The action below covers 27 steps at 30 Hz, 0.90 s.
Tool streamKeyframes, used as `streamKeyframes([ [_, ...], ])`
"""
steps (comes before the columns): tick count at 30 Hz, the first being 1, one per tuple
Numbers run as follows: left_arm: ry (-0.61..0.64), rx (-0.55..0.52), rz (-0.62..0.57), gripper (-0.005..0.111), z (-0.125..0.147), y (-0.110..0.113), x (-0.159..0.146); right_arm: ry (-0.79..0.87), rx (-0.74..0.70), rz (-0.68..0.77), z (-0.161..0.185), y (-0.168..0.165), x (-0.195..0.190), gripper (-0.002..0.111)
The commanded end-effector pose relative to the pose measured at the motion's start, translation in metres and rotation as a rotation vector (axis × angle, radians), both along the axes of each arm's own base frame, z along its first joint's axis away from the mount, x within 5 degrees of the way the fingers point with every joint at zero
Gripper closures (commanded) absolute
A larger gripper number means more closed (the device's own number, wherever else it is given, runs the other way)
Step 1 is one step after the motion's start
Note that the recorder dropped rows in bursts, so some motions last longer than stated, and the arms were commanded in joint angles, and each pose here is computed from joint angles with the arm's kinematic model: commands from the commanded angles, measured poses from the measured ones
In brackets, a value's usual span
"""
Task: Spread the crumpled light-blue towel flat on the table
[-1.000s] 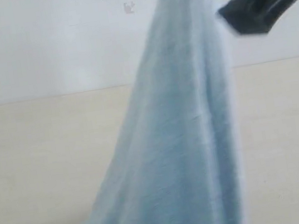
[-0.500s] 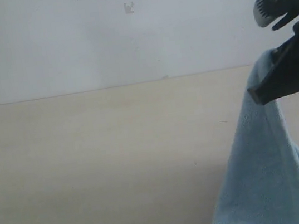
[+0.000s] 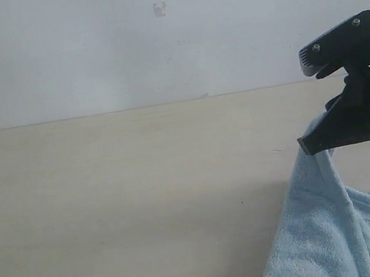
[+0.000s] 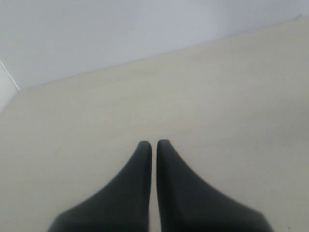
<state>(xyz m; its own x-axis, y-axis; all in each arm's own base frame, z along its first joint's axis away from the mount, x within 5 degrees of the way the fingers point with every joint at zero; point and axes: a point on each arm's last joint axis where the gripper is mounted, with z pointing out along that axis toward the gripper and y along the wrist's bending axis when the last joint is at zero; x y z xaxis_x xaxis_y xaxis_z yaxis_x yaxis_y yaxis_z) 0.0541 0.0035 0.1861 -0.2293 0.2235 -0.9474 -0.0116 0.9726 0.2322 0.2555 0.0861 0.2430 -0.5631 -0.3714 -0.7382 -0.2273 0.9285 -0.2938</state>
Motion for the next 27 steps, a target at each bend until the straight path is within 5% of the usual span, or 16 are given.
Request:
streamKeyframes([
  [1,-0.193,-0.255,0.017,0.103,0.015,-0.002,0.002,-0.017,0.040,0.029,0.004,0.004,0.002,0.061],
  [10,-0.529,-0.766,0.070,0.103,0.041,0.007,-0.001,-0.053,0.154,-0.072,0.028,0.005,0.007,0.056],
  [16,-0.984,-0.897,0.046,0.103,0.076,0.022,-0.021,-0.093,0.283,-0.072,0.066,-0.001,-0.017,0.056],
  [21,-1.251,-1.085,-0.112,0.103,0.129,0.024,-0.046,-0.116,0.331,0.052,0.096,-0.008,-0.054,0.056],
  [23,-1.247,-1.013,-0.122,0.103,0.151,0.021,-0.045,-0.168,0.373,0.076,0.107,-0.010,-0.064,0.056],
  [25,-1.162,-0.720,-0.088,0.103,0.173,0.013,-0.032,-0.208,0.393,0.092,0.113,-0.010,-0.067,0.056],
  [27,-0.954,-0.320,-0.075,0.103,0.182,0.002,0.007,-0.217,0.393,0.097,0.114,-0.010,-0.067,0.056],
])
